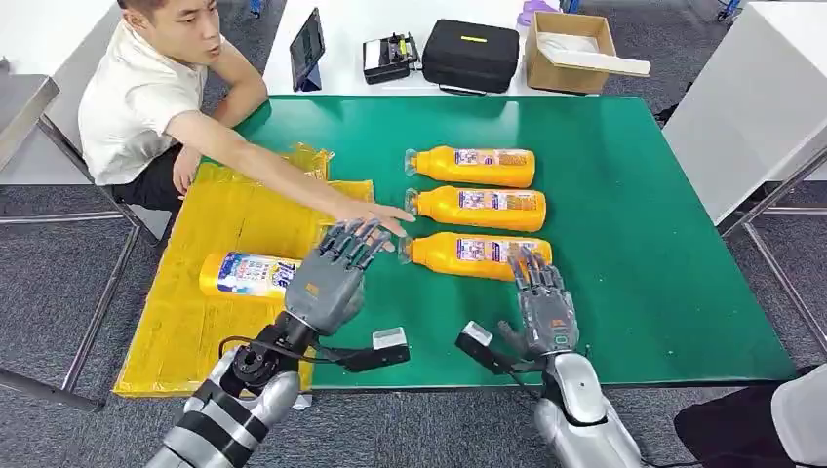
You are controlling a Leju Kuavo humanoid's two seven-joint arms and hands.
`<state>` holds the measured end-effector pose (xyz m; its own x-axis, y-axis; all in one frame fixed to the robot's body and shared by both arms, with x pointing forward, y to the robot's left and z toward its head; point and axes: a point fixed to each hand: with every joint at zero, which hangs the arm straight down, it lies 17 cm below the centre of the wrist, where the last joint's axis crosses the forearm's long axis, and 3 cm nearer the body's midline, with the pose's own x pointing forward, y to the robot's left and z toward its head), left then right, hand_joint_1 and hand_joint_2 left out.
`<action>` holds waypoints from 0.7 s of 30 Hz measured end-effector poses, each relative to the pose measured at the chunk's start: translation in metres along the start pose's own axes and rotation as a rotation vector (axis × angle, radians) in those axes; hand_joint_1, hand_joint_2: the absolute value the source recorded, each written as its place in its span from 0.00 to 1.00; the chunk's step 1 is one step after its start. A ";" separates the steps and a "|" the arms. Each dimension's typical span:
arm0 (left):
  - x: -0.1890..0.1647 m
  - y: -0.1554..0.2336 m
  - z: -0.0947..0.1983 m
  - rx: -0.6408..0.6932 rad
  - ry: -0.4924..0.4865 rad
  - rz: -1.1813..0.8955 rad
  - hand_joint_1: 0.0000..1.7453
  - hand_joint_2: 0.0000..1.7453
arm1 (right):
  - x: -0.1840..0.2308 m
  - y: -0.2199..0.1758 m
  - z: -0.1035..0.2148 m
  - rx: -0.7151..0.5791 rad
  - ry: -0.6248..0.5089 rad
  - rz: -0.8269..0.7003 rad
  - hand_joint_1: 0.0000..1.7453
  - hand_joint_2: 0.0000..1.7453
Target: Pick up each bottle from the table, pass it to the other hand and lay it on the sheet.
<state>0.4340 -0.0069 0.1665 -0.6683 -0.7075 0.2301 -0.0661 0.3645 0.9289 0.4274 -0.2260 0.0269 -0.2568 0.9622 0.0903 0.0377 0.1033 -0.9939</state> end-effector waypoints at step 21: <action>0.100 -0.002 0.018 0.005 -0.218 0.276 0.00 1.00 | -0.048 0.008 -0.046 0.072 0.031 0.121 0.00 1.00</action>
<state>0.3541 -0.0679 0.1823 -0.8039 -0.4358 0.4048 0.1364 0.5273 0.8386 0.4846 -0.2592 0.0172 -0.2246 0.9740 -0.0297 -0.0030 -0.0312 -0.9995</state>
